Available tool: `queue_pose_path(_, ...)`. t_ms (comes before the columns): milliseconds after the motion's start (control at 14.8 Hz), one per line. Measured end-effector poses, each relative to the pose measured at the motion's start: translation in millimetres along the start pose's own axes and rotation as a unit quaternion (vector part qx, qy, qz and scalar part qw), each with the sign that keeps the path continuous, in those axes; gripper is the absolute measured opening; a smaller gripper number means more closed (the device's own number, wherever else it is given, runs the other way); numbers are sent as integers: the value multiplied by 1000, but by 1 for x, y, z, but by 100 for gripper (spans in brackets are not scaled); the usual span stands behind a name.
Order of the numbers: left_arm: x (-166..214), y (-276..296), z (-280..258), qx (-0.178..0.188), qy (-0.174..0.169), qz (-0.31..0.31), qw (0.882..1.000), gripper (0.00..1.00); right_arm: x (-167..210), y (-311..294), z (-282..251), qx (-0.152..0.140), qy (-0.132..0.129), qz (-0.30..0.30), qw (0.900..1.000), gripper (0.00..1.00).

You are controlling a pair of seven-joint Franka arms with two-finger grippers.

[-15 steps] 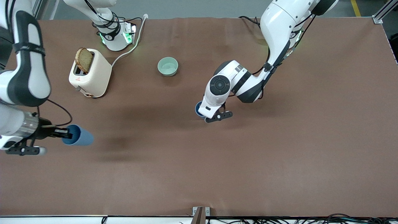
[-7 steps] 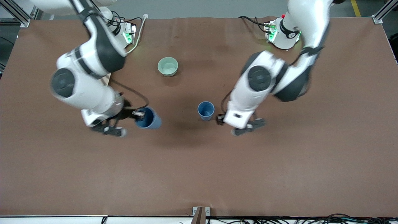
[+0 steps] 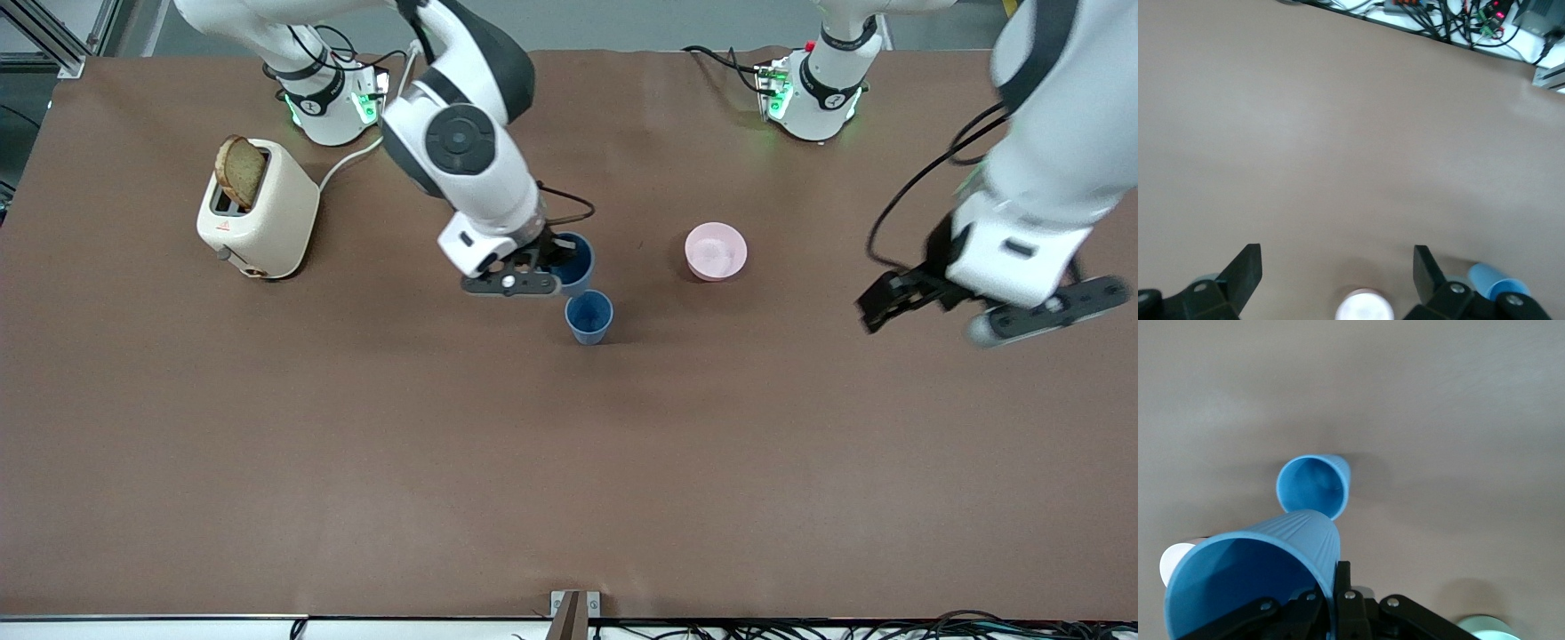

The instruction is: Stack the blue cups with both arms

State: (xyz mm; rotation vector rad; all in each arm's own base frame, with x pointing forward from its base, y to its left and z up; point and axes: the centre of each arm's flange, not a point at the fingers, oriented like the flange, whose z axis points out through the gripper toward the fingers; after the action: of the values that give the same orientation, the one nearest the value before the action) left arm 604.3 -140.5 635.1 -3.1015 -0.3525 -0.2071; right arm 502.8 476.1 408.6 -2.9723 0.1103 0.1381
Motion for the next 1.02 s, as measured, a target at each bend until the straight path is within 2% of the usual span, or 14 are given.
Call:
queue_pose_path(271, -14, -41, -36, 17, -10, 52, 998, 100, 7, -7, 41, 6, 2, -4, 1000, 4)
queue_pose_path(610, -21, -79, -28, 4, -43, 80, 996, 100, 12, -6, 44, 5, 15, -9, 1000, 4)
queue_pose_path(1017, -33, -76, -26, 5, -50, 91, 995, 100, 15, -5, 54, -2, 18, -13, 1000, 4)
